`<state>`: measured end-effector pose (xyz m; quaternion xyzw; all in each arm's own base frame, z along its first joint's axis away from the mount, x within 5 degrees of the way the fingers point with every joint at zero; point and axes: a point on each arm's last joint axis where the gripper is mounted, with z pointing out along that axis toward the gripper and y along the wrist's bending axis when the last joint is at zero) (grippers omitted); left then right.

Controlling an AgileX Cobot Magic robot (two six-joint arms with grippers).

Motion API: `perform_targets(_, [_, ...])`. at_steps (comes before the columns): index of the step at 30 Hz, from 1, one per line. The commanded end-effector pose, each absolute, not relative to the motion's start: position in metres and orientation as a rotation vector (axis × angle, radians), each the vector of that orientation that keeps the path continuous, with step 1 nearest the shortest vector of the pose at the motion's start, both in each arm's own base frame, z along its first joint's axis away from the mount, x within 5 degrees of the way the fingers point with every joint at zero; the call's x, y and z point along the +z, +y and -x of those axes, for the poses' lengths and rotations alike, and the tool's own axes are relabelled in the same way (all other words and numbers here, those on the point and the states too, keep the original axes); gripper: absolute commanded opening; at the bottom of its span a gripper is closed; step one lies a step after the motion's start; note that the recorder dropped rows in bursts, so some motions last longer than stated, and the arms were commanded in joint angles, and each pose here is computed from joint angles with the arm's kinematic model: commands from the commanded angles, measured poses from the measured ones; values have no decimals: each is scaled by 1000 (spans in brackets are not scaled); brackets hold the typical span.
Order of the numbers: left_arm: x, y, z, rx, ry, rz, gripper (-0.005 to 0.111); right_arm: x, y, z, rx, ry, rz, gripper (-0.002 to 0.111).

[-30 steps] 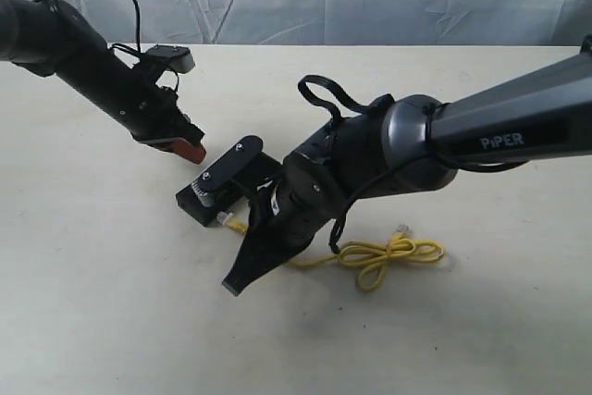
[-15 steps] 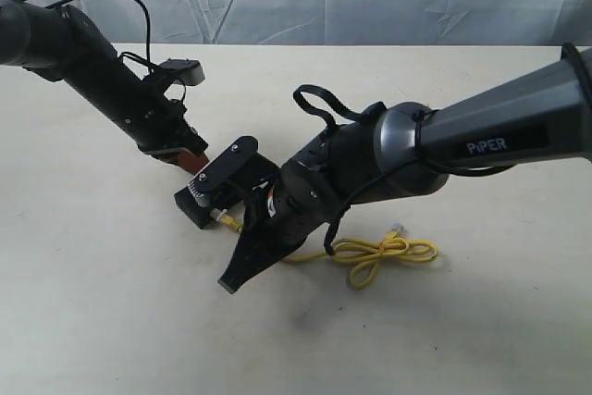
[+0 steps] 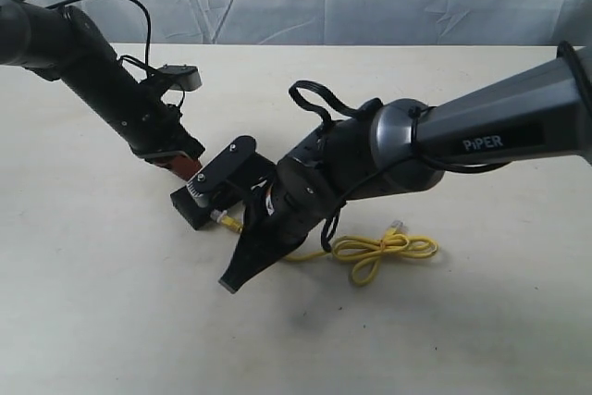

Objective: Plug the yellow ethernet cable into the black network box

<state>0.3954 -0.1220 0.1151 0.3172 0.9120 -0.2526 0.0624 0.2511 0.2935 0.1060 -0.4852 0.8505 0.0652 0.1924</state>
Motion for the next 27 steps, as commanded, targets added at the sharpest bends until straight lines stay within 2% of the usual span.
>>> perform_targets(1, [116,-124,-395,-769,2770,-954,0,93,283,-242,104,2505,1429,-1])
perform_targets(12, [116,-125,-393,-808,2893,-719,0,91,283,-242,106,2516,1409,-1])
perform_targets(21, [116,-125,-393,-809,2898,-709,0,96,276,-248,-58,2589,1350,-1])
perform_targets(27, [116,-125,-394,-815,2896,-699,0,105,284,-253,-61,2577,1345,-1])
